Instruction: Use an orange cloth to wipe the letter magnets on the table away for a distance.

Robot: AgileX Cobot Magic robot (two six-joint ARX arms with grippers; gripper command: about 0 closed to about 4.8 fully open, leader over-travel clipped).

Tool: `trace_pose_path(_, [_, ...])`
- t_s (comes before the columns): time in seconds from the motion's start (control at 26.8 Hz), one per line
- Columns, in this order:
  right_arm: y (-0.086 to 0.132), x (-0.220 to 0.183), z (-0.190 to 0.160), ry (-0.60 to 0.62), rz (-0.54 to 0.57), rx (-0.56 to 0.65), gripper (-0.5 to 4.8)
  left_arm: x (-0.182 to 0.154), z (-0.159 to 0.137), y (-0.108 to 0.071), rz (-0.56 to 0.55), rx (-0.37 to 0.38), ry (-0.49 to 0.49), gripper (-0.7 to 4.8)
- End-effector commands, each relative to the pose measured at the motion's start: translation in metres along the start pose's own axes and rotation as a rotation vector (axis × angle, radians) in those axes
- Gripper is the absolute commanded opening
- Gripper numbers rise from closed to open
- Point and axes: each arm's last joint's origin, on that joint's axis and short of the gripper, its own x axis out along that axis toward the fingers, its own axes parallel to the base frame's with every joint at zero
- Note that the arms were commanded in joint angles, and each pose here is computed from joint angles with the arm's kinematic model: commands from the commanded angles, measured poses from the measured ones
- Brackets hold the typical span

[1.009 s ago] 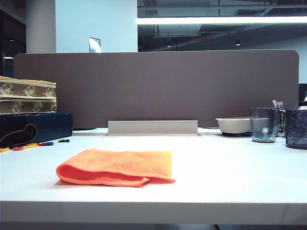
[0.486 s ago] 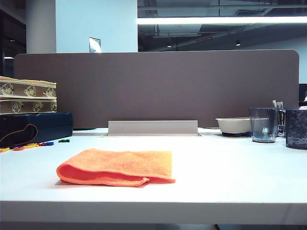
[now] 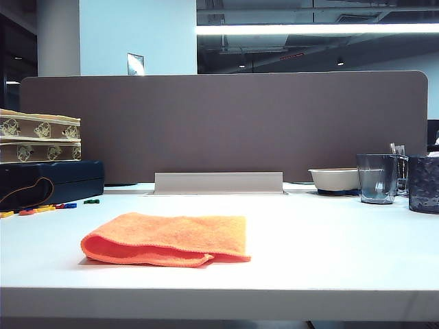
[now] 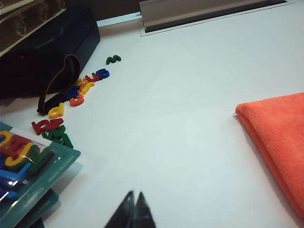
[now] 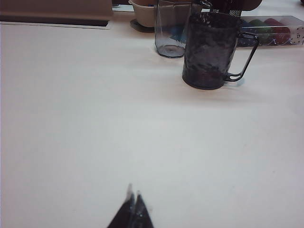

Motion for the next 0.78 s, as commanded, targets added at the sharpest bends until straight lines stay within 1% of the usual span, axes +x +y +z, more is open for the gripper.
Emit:
trace_pose_path(0.04, [0.0,0.001,-0.001,-0.004,0.002,0.004,-0.01,0.0,0.003,0.0,0.004,-0.007,-0.016,-0.06])
trace_pose_path(0.22, [0.0,0.001,-0.001,-0.004,0.002,0.004,-0.01,0.0,0.003,0.001,0.003,-0.008,-0.018,-0.06])
trace_pose_path(0.41, [0.0,0.001,-0.001,-0.004,0.002,0.004,-0.01,-0.005,0.006,0.003,0.011,-0.029,-0.066,-0.06])
trace_pose_path(0.52, [0.0,0.001,-0.001,-0.004,0.002,0.004,-0.01,-0.01,0.009,0.005,0.013,-0.05,-0.117,-0.06])
trace_pose_path(0.6, [0.0,0.001,-0.001,-0.004,0.002,0.004,-0.01,-0.014,0.012,0.008,0.017,-0.073,-0.17,-0.06])
trace_pose_path(0.71, [0.0,0.001,-0.001,-0.004,0.002,0.004,-0.01,-0.017,0.015,0.009,0.021,-0.09,-0.21,-0.06])
trace_pose_path(0.78, [0.0,0.001,-0.001,-0.004,0.002,0.004,-0.01,-0.017,0.016,0.009,0.022,-0.096,-0.216,-0.06])
